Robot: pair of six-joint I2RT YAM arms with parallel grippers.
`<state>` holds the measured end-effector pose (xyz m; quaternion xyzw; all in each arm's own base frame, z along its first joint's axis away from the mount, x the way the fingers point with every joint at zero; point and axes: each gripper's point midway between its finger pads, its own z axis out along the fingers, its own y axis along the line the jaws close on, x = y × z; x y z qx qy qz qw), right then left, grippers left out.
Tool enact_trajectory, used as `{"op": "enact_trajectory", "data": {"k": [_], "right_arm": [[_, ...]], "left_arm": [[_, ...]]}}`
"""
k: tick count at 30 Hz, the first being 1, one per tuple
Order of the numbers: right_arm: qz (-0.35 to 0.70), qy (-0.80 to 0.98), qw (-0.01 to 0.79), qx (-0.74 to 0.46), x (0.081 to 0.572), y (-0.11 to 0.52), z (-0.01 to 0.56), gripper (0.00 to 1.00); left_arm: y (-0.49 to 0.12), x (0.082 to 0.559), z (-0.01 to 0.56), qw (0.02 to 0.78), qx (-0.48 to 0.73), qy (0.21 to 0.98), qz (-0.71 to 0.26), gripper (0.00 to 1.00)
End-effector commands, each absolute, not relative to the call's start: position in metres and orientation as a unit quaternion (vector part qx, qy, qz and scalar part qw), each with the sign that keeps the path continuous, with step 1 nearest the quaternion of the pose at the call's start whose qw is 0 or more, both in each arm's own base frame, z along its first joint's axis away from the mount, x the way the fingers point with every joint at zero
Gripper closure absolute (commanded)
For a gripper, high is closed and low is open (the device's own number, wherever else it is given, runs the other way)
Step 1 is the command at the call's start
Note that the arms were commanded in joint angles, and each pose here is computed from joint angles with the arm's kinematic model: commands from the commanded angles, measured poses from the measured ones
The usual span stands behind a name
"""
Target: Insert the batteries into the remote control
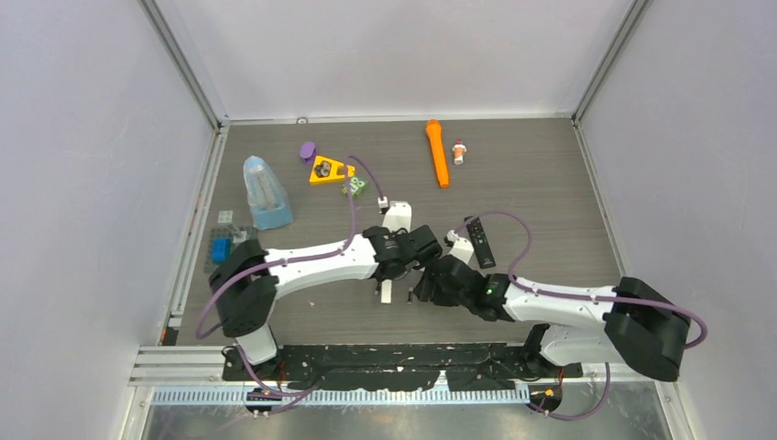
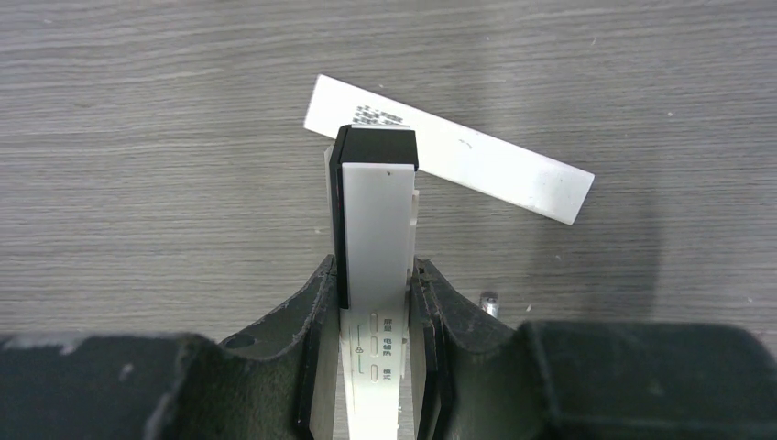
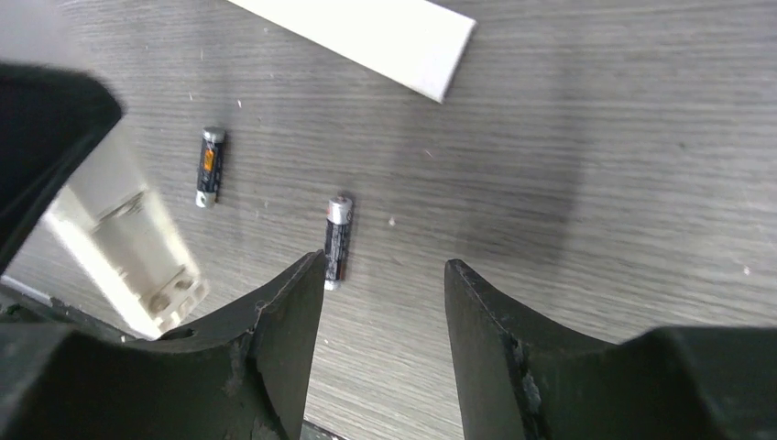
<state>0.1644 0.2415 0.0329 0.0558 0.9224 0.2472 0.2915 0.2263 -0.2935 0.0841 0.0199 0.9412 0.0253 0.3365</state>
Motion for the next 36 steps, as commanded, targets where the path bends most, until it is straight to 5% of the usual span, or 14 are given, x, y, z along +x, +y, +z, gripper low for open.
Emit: {"op": "enact_trajectory", "data": {"k": [1,9,16,23,26,36], "right_arm": [[0.204,0.931,0.301,0.032,0.180,0.251,0.044,0.45],[0.131,0.950,0.282,-0.010,0.183,0.269,0.025,0.51],[0.054,0.961,0.270,-0.029,0.177,0.268,0.005,0.66],[0.023,0.960,0.277,-0.032,0.177,0.261,0.003,0.93],[0.024,0.953,0.302,-0.030,0.183,0.258,0.016,0.95],[0.277,0.844,0.459,-0.016,0.198,0.281,0.175,0.95]], "left_arm": [[-0.275,0.239,0.141,0.411,-0.034,0.911,-0.018,1.00],[-0.221,0.240,0.169,0.457,-0.095,0.883,-0.048,1.00],[-0.182,0.239,0.163,0.463,-0.134,0.875,-0.049,1.00],[-0.174,0.239,0.159,0.458,-0.145,0.874,-0.065,1.00],[-0.182,0.239,0.158,0.455,-0.138,0.875,-0.089,1.00],[-0.263,0.223,0.194,0.426,-0.007,0.840,-0.337,1.00]]}}
